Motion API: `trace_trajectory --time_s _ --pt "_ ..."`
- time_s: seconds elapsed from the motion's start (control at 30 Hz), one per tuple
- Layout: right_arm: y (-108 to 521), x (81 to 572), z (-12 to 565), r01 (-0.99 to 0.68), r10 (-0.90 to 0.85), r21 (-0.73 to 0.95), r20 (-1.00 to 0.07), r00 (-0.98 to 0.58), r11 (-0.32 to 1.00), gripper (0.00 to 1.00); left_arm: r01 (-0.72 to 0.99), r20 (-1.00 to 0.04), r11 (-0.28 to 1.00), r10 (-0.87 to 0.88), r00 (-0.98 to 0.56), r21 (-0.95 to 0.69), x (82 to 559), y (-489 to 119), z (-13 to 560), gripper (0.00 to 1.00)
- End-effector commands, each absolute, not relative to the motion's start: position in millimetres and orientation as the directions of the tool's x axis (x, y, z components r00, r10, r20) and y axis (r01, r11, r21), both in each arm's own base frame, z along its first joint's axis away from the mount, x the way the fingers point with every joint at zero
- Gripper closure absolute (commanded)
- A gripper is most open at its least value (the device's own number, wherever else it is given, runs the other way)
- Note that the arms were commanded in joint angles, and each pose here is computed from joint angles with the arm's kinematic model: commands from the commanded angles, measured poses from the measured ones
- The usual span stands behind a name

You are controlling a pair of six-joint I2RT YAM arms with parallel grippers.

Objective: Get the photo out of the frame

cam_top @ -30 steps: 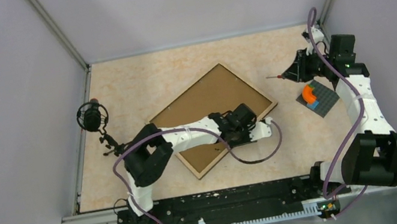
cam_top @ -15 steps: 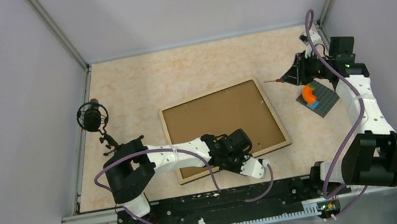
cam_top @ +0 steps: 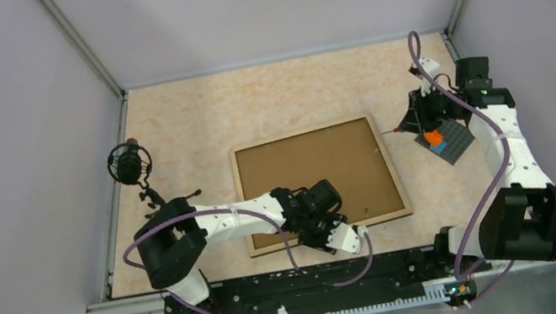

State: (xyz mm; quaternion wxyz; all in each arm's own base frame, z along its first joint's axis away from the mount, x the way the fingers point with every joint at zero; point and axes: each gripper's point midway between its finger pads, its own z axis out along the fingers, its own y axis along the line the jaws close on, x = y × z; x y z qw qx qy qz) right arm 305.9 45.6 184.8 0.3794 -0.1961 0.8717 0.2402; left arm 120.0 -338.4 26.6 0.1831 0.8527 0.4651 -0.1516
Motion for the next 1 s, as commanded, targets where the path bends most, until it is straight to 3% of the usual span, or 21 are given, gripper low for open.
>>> trace_trajectory --time_s 0.0,0.17,0.53,0.97 --pt "43 307 188 -0.587 -0.318 0.118 -0.747 -0.584 0.801 1.0 0.862 -0.462 -0.503 0.751 0.472 0.065 100 -306 37 0.41" --pt "57 301 172 -0.621 -0.421 0.058 -0.686 -0.594 0.782 1.0 0.88 -0.502 -0.47 0.746 0.438 0.07 99 -309 46 0.3" --pt "61 296 139 -0.573 -0.436 0.0 -0.65 -0.623 0.819 1.0 0.923 -0.462 -0.373 0.804 0.373 0.096 120 -319 32 0.28" --pt "57 303 112 -0.544 -0.423 -0.028 -0.664 -0.617 0.838 1.0 0.922 -0.459 -0.378 0.808 0.37 0.077 119 -319 28 0.28"
